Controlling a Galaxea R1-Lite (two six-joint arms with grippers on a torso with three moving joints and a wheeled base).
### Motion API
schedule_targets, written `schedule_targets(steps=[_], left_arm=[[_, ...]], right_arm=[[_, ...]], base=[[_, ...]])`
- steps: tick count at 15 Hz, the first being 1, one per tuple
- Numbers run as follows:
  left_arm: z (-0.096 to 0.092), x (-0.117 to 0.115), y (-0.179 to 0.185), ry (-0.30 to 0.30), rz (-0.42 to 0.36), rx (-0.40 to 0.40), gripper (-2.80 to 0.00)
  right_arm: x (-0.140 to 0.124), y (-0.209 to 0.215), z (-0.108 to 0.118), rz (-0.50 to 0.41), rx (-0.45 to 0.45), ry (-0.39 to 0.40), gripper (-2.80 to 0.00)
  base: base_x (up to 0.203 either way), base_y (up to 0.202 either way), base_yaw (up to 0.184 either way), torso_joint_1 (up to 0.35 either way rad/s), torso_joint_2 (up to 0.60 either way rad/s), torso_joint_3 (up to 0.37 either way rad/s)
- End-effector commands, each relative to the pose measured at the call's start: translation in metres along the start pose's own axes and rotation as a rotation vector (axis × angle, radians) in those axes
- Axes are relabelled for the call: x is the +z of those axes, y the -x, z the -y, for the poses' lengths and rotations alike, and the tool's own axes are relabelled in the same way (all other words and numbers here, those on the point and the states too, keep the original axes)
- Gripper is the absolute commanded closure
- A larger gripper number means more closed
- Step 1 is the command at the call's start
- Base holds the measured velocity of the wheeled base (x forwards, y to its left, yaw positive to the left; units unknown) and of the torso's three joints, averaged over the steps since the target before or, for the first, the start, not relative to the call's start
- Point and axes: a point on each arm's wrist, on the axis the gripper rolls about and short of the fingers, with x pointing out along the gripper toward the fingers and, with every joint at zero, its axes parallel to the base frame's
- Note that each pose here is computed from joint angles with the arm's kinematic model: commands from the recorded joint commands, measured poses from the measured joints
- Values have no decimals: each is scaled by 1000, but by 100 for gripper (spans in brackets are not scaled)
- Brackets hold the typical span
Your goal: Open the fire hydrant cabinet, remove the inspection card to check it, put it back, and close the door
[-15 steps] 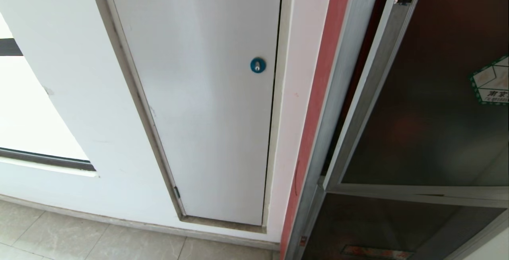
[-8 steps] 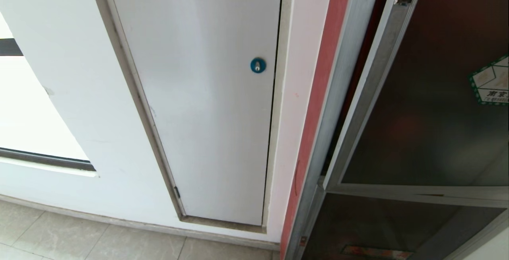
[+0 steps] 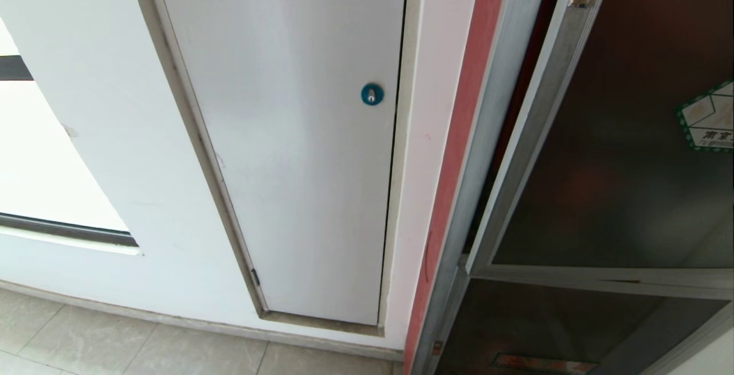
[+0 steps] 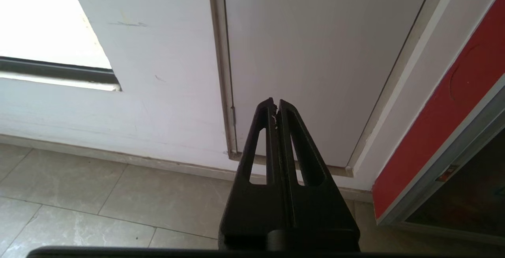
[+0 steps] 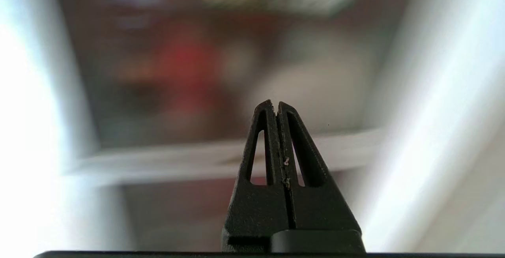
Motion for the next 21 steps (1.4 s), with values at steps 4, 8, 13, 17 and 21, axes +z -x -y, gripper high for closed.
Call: schedule_targets(steps=[4, 8, 13, 17, 21], left_arm=[[0, 0, 0, 0, 1, 0, 0], [0, 0, 0, 0, -1, 0, 0], [0, 0, 0, -8, -1, 0, 0], [0, 9, 2, -32, 26, -12, 0], [5, 70, -6, -31, 15, -157, 0]], right_arm=[[-61, -4, -15, -145, 222, -129, 0], [-81, -2, -18, -265, 296, -96, 0], [-80, -3, -18, -260, 296, -125, 0], [-80, -3, -18, -262, 291, -136, 0], [-80, -3, -18, -263, 286, -155, 0]], base=[[0, 0, 0, 0, 0, 0], [0, 0, 0, 0, 0, 0], [0, 0, 0, 0, 0, 0], [0, 0, 0, 0, 0, 0], [0, 0, 0, 0, 0, 0]])
